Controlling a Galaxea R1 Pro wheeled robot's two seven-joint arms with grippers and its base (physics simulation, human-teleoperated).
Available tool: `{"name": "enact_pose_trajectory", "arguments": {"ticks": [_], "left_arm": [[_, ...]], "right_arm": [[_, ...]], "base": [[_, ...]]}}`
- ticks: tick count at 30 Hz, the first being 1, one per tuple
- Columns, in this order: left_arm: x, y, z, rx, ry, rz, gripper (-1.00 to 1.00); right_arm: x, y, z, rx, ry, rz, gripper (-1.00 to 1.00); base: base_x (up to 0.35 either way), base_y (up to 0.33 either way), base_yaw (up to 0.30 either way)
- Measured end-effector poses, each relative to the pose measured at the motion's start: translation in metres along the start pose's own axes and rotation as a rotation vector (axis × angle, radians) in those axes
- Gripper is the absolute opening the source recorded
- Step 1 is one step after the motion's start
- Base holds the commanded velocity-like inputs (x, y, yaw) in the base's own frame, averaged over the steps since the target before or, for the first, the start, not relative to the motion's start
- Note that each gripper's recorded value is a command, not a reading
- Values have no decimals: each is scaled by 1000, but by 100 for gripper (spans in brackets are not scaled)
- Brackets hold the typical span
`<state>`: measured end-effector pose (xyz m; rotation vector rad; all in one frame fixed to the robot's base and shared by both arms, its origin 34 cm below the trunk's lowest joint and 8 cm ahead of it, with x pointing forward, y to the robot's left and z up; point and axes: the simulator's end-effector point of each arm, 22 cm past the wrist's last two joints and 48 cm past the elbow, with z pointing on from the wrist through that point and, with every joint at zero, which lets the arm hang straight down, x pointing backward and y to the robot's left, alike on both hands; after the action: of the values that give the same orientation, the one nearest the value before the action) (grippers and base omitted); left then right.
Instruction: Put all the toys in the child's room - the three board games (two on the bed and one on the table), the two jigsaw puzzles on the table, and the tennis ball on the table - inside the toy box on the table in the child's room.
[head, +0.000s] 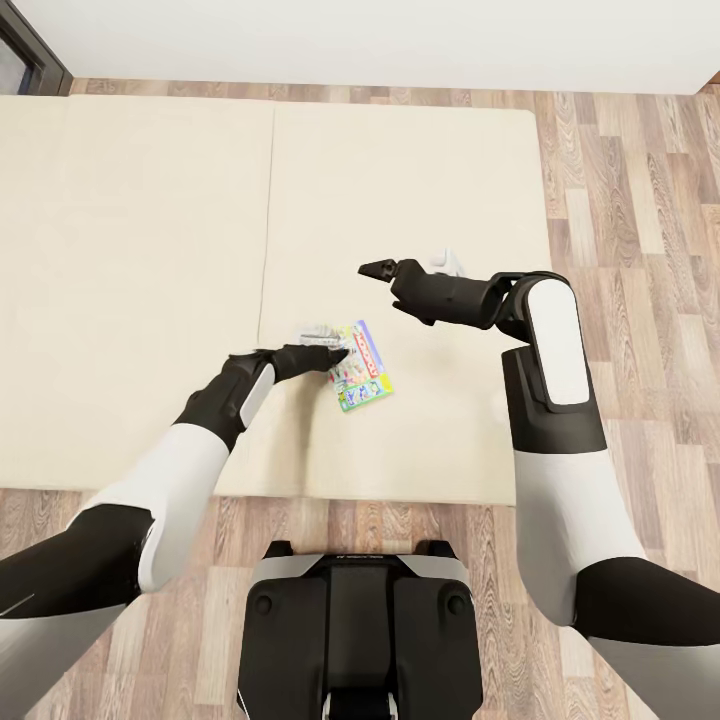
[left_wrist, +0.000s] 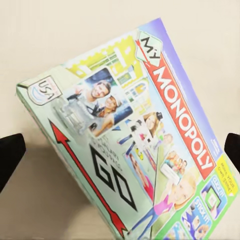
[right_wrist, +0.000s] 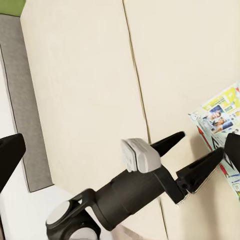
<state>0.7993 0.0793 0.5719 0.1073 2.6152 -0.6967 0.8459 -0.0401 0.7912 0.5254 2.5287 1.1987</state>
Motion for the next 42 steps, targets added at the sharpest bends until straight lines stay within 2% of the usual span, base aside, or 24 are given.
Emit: {"name": "enact_pose_trajectory", "arguments": {"ticks": [15, 32, 42], "left_arm": [[7, 39, -12, -56, 29, -1, 100], [16, 55, -13, -127, 49, -9, 100], [17, 53, -12, -127, 52, -15, 100]], "right_arm": [[0, 0, 0, 1, 0, -1, 100], [0, 0, 0, 2, -1, -2, 100], [0, -1, 0, 2, -1, 0, 100]], "base": [[0, 0, 0], [0, 0, 0], [0, 0, 0]]}}
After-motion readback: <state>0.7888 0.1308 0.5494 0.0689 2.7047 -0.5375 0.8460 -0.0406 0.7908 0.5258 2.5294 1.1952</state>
